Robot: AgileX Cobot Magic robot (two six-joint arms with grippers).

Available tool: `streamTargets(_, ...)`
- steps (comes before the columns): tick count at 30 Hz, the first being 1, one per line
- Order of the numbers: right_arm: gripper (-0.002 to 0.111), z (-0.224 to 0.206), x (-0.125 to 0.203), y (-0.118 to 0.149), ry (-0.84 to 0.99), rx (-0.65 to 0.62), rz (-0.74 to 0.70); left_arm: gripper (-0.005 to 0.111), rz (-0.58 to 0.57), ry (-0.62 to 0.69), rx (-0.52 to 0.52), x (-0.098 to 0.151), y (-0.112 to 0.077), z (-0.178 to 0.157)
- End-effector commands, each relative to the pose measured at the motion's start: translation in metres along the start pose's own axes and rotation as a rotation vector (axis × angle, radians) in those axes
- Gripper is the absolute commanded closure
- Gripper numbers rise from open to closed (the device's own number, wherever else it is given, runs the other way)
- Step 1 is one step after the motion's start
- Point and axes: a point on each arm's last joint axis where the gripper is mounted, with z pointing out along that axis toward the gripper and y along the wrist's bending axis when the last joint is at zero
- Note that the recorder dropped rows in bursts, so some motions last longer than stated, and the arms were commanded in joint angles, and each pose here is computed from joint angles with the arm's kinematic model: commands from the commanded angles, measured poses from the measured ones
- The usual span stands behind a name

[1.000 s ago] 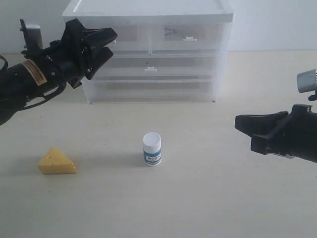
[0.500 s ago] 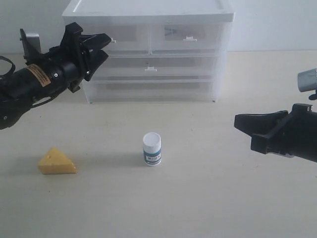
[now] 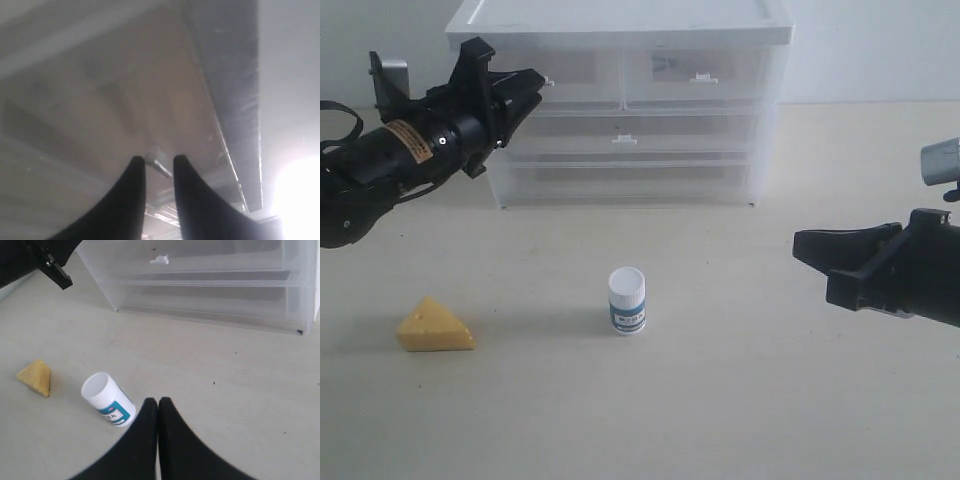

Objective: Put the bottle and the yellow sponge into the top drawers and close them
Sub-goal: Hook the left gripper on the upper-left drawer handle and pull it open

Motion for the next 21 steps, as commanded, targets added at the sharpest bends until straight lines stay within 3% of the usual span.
streamTargets(1, 0.108, 0.0, -0.003, 0.0, -0.015, -0.007, -0.006, 0.098, -0.001, -0.009, 0.015, 0.001, -0.002, 0.002)
streamTargets(8, 0.108, 0.0, -0.003, 0.0, -0.015, -0.007, -0.009, 0.103, 0.042, 0.014, 0.023, 0.003, -0.003, 0.002)
streamTargets(12, 0.108, 0.0, -0.004, 0.0, -0.019, -0.004, -0.017, 0.103, 0.107, 0.05, 0.086, 0.009, -0.009, -0.002)
streamTargets(16, 0.108, 0.0, -0.004, 0.0, -0.022, -0.002, -0.024, 0.103, 0.129, 0.05, 0.129, 0.018, -0.014, -0.022)
streamTargets(21, 0.108, 0.0, -0.004, -0.001, -0.024, 0.0, -0.031, 0.103, 0.156, 0.099, 0.049, 0.039, -0.01, -0.063)
